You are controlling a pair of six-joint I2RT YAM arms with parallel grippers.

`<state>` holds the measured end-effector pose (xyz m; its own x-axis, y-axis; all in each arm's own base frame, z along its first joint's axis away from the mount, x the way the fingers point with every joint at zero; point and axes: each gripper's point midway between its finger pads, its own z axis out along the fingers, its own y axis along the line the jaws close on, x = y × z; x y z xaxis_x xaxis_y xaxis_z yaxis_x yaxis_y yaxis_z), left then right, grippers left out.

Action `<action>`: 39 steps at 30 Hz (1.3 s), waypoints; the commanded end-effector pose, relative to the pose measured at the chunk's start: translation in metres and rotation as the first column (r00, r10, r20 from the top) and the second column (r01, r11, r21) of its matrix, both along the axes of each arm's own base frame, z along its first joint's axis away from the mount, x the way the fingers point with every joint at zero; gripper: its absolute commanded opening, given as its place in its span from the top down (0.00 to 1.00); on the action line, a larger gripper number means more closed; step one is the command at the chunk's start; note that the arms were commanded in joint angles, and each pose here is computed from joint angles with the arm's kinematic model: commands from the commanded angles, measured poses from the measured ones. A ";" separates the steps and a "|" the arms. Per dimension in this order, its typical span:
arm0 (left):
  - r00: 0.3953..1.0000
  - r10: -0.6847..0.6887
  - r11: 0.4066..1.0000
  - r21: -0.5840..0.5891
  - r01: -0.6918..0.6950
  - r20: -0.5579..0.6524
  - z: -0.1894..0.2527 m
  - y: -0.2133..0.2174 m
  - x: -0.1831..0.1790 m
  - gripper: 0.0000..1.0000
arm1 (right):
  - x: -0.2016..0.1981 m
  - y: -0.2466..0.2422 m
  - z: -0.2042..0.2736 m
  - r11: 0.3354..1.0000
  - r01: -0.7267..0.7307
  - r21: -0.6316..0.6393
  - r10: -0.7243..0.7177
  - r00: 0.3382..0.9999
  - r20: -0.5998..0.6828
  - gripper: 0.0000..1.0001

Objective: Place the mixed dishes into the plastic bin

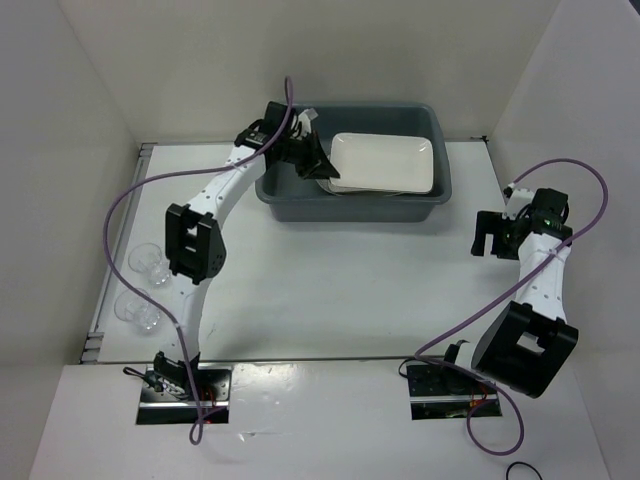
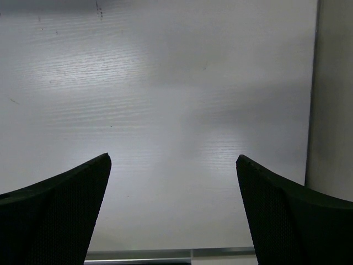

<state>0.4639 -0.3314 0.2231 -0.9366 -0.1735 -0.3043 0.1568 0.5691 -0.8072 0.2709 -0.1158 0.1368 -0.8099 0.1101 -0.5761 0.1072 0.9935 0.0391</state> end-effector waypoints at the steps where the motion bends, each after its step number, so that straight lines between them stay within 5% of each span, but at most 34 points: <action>1: 0.972 -0.087 0.985 -0.130 0.118 0.219 0.080 -0.014 0.009 1.00 | 0.005 -0.006 0.000 0.999 0.033 -0.017 -0.033 0.999 0.013 0.01; 10: 0.983 -0.015 0.989 -0.144 0.042 0.184 0.023 -0.020 0.071 1.00 | 0.008 -0.002 0.008 1.000 0.017 -0.018 -0.017 0.999 0.037 0.01; 24: 0.994 0.077 0.991 -0.119 -0.068 0.073 -0.058 -0.010 0.107 1.00 | 0.008 0.001 -0.009 1.000 0.008 0.010 -0.008 1.000 -0.016 0.01; 39: 0.970 0.238 0.965 -0.126 -0.230 0.051 -0.065 0.016 0.142 1.00 | 0.008 -0.004 -0.016 1.000 0.022 -0.005 -0.022 0.999 -0.039 0.01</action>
<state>0.5798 -0.3130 0.0818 -0.9043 -0.3783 -0.1980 -0.0828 0.6103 -0.7878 0.2711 -0.1158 0.1181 -0.8456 0.1327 -0.5171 0.1247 0.9909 0.0502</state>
